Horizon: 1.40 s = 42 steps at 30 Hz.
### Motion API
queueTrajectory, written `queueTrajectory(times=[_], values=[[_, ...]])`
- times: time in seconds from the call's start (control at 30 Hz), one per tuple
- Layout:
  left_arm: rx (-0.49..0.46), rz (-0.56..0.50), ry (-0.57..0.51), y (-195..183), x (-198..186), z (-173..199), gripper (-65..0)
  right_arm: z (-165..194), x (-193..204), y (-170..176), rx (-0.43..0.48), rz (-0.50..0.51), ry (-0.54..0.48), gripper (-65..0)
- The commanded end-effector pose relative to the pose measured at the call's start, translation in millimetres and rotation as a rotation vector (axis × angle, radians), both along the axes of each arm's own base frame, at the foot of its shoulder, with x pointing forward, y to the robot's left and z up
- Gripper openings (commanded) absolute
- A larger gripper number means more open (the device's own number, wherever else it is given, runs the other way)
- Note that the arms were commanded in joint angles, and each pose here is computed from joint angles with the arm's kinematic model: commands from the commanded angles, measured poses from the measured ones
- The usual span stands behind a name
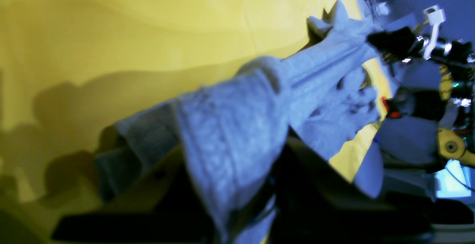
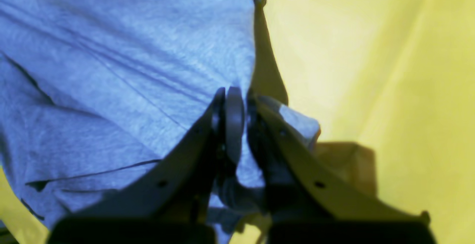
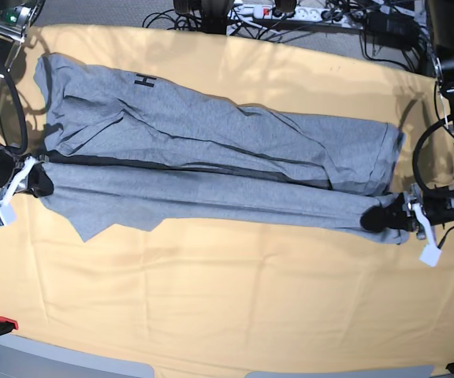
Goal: Layout the t-shirt on the table in an organized manner, then fold the t-shirt properly
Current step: 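Lift the hem with both grippers and fold it over toward the collar, then lower the folded hem and open both grippers to release it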
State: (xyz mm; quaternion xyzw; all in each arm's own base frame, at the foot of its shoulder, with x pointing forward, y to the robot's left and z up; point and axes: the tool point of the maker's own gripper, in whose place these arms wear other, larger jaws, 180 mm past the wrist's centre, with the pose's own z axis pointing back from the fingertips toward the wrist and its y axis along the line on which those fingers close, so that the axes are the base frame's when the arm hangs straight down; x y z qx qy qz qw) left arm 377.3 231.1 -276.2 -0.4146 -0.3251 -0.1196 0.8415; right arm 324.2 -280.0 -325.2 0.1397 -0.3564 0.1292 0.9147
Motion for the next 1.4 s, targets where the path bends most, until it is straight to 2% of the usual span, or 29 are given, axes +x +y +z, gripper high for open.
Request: queueTrajectory(times=[0.0,0.1,0.37,0.67,0.7,0.8,0.83,0.87,1.13,1.2,1.3,1.37], values=[[0.004,0.018,-0.075,11,10,26,-65.0,18,8,-12,-0.037,-0.009,-0.047,-65.0],[0.012,0.022,-0.064,14,7,23,-65.0,17,9,-11,-0.035,-0.009,-0.047,-65.0],[0.022,0.025,0.06,18,-27,-21,-65.0,15,6,-10,-0.033,-0.006,-0.033,-65.0],[0.019,0.025,0.119,17,-45,-41,-64.2,4,-6,-13,-0.064,0.007,0.051,-65.0],[0.018,0.025,0.119,16,-45,-41,-56.6,3,-6,-13,-0.066,0.008,0.055,-62.4],[0.015,0.024,0.119,15,-44,-42,-28.1,2,-7,-16,-0.079,0.005,0.065,-35.7],[0.013,0.023,0.119,14,-44,-42,-20.8,4,-7,-16,-0.077,0.006,0.061,-29.5],[0.013,0.023,0.119,14,-44,-42,-15.6,8,-4,-14,-0.061,0.009,0.043,-27.1],[0.01,0.022,0.122,13,-45,-43,-15.4,70,27,18,0.194,0.058,-0.198,-27.3],[0.01,0.022,0.121,13,-45,-43,-15.4,71,34,23,0.208,0.038,-0.234,-27.3],[0.01,0.022,0.122,13,-45,-43,-15.4,56,38,27,0.183,0.006,-0.224,-27.3],[0.008,0.021,0.121,12,-45,-43,-15.4,45,39,34,0.214,-0.008,-0.208,-27.3]])
